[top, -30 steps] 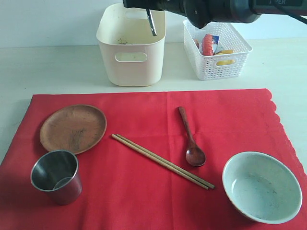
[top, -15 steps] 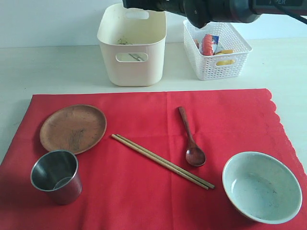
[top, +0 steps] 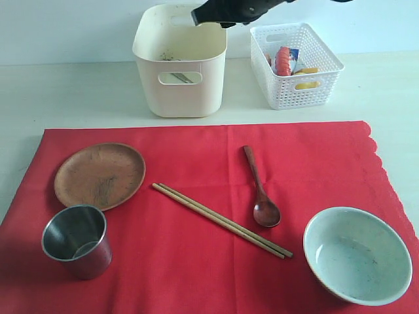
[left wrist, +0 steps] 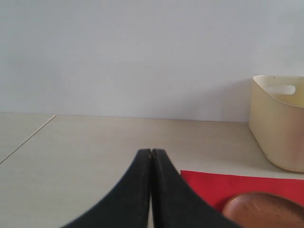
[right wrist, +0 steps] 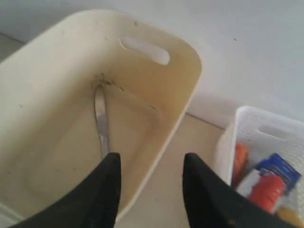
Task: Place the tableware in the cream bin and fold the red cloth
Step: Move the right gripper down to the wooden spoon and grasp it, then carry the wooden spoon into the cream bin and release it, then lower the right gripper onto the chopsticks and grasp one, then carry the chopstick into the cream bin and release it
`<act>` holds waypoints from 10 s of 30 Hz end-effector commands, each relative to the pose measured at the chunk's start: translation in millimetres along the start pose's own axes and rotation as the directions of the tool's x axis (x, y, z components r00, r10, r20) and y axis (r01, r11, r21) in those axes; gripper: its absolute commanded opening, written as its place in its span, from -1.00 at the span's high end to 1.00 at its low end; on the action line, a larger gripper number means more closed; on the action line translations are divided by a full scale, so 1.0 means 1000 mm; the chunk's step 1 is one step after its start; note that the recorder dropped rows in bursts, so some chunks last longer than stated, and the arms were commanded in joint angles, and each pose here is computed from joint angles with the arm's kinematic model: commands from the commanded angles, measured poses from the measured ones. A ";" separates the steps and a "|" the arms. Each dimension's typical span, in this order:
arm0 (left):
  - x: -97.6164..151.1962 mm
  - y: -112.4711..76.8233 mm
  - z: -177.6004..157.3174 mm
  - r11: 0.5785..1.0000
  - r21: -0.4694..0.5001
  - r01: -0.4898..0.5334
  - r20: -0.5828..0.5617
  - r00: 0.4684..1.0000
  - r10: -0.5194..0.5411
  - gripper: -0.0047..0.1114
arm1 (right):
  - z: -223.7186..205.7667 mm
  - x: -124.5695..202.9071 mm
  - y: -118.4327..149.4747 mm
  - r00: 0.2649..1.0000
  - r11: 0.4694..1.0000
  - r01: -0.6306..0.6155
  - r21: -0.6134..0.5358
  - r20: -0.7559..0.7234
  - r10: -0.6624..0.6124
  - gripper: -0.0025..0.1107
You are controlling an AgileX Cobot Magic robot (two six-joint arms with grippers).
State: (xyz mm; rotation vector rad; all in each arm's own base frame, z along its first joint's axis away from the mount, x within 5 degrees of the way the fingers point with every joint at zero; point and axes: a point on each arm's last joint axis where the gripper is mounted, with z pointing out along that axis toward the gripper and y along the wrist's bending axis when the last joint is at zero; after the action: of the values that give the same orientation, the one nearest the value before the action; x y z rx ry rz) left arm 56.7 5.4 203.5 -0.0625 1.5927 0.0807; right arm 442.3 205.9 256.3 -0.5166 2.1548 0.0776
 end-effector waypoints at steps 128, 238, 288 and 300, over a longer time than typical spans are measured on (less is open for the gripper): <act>0.000 0.000 0.000 1.000 0.006 -0.004 0.007 1.000 0.004 0.87 | 0.031 0.005 0.063 0.846 0.980 -0.167 -0.111 0.494 0.200 0.94; 0.000 0.000 0.000 1.000 0.006 -0.004 0.007 1.000 0.004 0.87 | -0.052 0.135 0.129 0.806 0.782 0.333 -0.526 -0.272 -0.526 0.96; 0.000 0.000 0.000 1.000 0.006 -0.004 0.007 1.000 0.004 0.87 | 0.007 0.010 0.053 0.842 0.997 -0.061 -0.049 0.534 0.078 0.82; 0.000 0.000 0.000 1.000 0.006 -0.004 0.007 1.000 0.004 0.87 | 0.003 0.010 0.055 0.867 0.986 -0.119 -0.115 0.473 0.159 -0.07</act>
State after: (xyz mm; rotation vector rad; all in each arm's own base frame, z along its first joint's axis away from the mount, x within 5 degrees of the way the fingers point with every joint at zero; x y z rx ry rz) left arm 56.7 5.4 203.5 -0.0625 1.5927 0.0807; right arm 420.0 254.7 229.1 -0.3440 1.6950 0.3276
